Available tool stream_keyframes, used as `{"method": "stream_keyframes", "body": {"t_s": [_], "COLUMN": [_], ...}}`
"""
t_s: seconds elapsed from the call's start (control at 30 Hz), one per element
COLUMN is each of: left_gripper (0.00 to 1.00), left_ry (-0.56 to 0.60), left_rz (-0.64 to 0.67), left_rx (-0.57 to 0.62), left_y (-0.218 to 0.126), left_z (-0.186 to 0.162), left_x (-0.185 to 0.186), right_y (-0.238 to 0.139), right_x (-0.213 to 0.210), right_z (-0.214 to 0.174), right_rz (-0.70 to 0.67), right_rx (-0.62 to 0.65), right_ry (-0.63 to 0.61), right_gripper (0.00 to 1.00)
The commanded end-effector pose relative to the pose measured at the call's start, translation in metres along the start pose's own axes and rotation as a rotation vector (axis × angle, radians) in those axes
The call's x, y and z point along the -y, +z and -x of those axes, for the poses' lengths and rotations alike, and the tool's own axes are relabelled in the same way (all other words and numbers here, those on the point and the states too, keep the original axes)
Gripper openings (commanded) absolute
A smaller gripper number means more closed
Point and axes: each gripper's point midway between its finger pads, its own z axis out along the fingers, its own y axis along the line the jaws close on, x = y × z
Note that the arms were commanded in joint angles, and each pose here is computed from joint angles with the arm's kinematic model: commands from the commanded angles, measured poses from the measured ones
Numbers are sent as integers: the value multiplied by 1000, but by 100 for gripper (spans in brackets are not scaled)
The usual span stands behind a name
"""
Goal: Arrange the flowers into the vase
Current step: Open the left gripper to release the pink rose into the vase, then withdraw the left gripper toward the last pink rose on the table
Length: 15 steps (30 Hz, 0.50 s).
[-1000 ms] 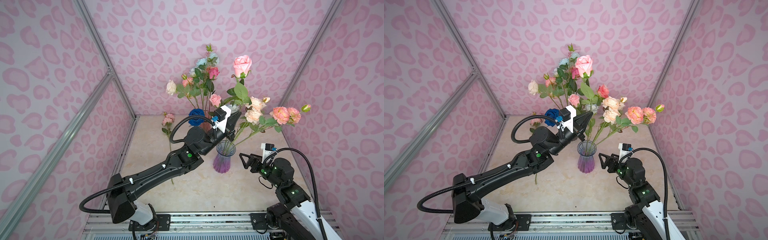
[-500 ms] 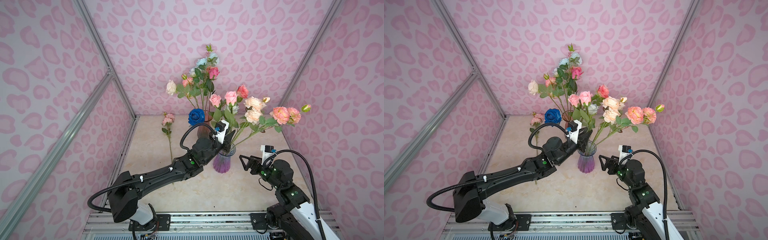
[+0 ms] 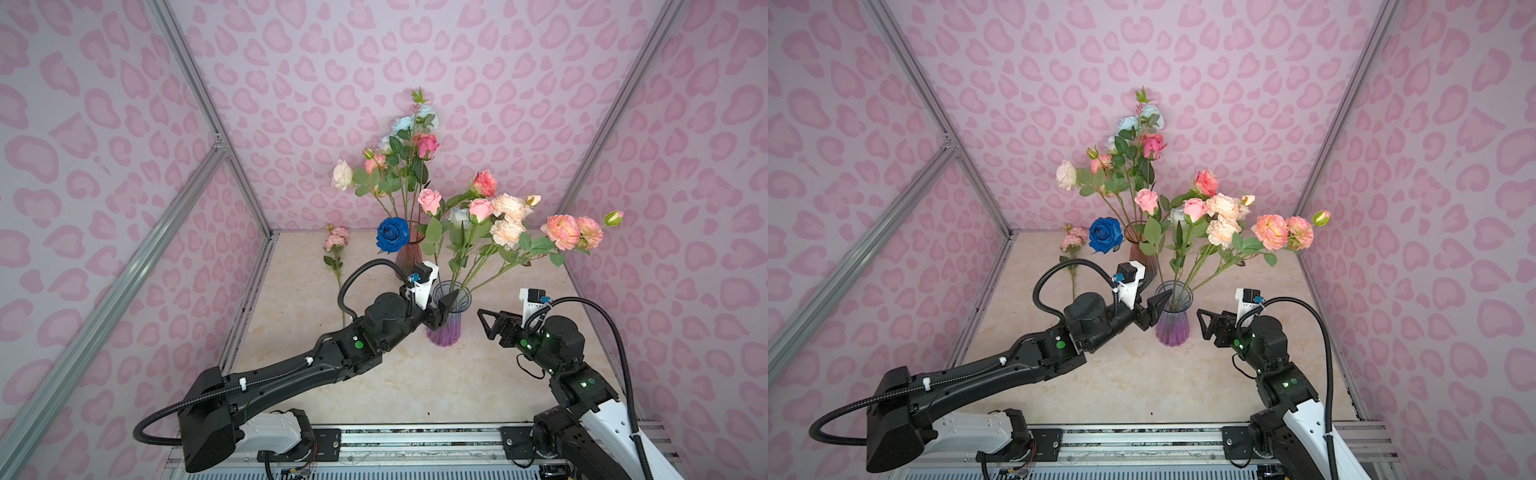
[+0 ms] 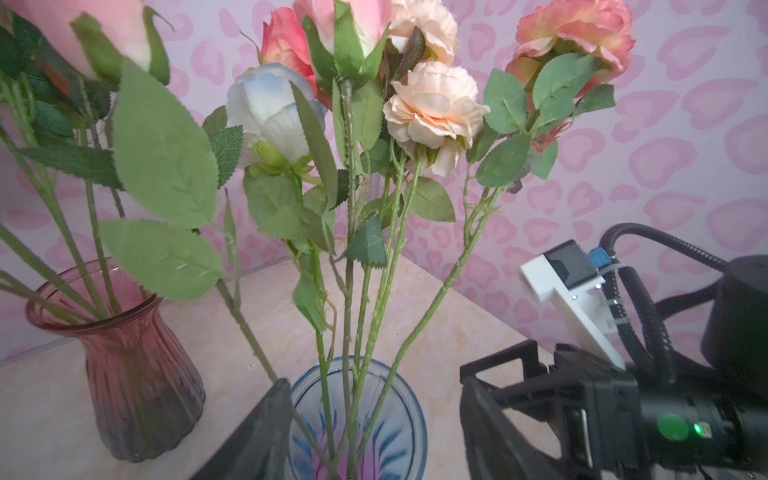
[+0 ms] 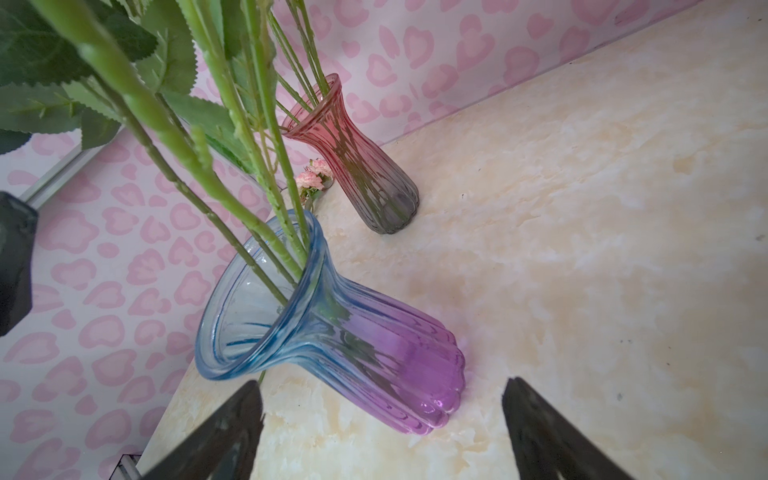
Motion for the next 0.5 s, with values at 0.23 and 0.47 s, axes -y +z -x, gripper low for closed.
{"method": "stream_keyframes", "body": {"t_s": [0.23, 0.47], "left_gripper": [70, 71], "left_ry": [-231, -582], "left_rz": [574, 883], "left_rx": [-170, -349], "left_y": [-91, -122], "left_z": [-87, -150], "left_x": [-149, -263], "right_y": [8, 10], "right_x": [-3, -1], "right_z": [0, 2], "right_rz": [17, 9], "right_rx": [-7, 7], "right_ry": [26, 45], "right_gripper": [90, 89]}}
